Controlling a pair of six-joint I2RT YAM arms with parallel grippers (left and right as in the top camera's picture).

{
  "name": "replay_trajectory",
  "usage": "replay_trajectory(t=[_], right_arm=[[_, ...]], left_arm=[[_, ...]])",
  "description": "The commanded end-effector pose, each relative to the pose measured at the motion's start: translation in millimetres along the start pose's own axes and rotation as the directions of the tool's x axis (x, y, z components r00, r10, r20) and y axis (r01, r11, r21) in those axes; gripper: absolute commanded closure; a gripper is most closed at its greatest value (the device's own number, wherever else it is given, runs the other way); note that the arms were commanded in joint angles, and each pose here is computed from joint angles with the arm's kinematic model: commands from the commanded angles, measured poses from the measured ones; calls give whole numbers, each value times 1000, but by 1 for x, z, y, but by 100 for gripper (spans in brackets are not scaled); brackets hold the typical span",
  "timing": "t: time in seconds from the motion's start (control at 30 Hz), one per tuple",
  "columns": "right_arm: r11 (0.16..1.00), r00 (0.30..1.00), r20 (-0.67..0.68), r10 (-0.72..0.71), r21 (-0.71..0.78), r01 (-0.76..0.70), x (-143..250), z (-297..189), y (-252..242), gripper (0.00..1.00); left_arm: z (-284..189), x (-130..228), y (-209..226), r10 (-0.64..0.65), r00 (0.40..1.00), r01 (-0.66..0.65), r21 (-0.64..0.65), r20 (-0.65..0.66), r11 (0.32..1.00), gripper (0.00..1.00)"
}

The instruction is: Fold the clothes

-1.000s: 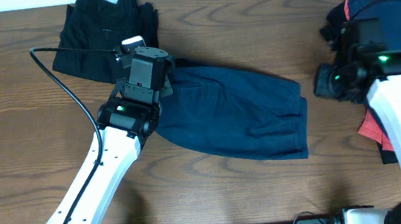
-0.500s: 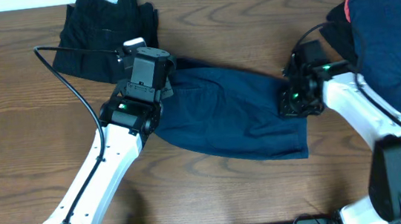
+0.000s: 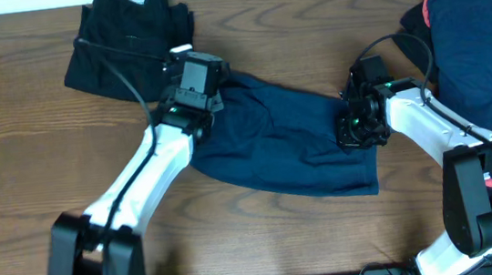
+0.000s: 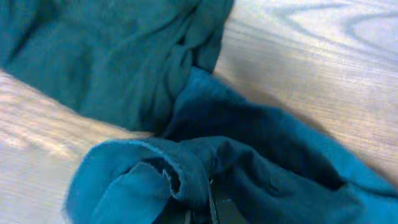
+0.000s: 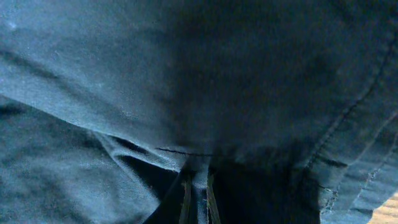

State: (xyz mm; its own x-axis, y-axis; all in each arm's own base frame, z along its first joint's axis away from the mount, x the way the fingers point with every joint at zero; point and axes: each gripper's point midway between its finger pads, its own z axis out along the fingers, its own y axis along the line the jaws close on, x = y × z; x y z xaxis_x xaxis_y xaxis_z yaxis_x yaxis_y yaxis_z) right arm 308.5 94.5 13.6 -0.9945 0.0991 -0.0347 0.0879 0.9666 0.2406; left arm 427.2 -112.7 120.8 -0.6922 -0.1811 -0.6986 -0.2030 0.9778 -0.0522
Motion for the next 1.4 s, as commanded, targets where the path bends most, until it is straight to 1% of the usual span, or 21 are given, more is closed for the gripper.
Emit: replay_trajectory(t=[0.0,0.13,0.17,0.2,0.23,0.3,0.33,0.4,0.57,0.73,0.87,0.93,1.03,1.13,1.23,1.37], right_arm=[[1000,1000,-5,8,12,-8,2,2,-1,90],[1000,1000,-5,10,13,-10,1,2,-1,90],[1000,1000,-5,10,12,-10,2,2,-1,90],[1000,1000,-5,10,12,-10,2,2,-1,90],[1000,1000,-4,10,13,-10,1,3,-1,90],[1000,1000,-4,11,21,-11,3,4,-3,89],[999,1000,-3,14,30,-14,3,5,-5,88],[997,999,2,36,73,-36,5,7,-14,88],[988,998,49,42,146,-49,1,13,-34,86],[974,985,154,74,199,-104,-24,14,-63,85],[973,974,215,66,201,-110,-47,21,-83,83],[975,972,233,31,209,-81,-58,30,-93,83],[974,963,264,-53,225,-8,-76,43,-104,78],[978,944,303,-132,194,75,-99,48,-99,73],[978,920,348,-177,167,125,-124,33,-86,69],[975,902,376,-213,147,169,-159,-9,-67,66]], left_arm=[[20,4,-4,-15,1000,15,-3,2,1000,94],[43,11,-10,-19,1000,19,-3,9,1000,93],[47,12,-10,-20,1000,20,-4,10,1000,91],[50,13,-10,-21,1000,22,-5,11,1000,74],[53,13,-9,-25,1000,25,-7,12,1000,55],[53,10,-4,-31,999,32,-15,14,999,9],[52,8,-2,-27,999,27,-15,18,1000,2],[48,1,3,-12,1000,13,-20,26,1000,2],[26,-13,24,-27,1000,27,-52,7,998,2],[4,-15,43,-32,999,30,-82,-21,996,2],[-1,-9,47,-24,999,19,-94,-47,995,2],[-2,-4,49,-17,997,9,-104,-69,995,2],[-3,2,52,-8,995,-3,-113,-96,994,2],[-3,9,45,-7,991,-3,-72,-132,997,2],[-3,14,36,-8,988,6,-17,-157,1000,2],[-3,13,27,-11,987,15,28,-160,1000,2]])
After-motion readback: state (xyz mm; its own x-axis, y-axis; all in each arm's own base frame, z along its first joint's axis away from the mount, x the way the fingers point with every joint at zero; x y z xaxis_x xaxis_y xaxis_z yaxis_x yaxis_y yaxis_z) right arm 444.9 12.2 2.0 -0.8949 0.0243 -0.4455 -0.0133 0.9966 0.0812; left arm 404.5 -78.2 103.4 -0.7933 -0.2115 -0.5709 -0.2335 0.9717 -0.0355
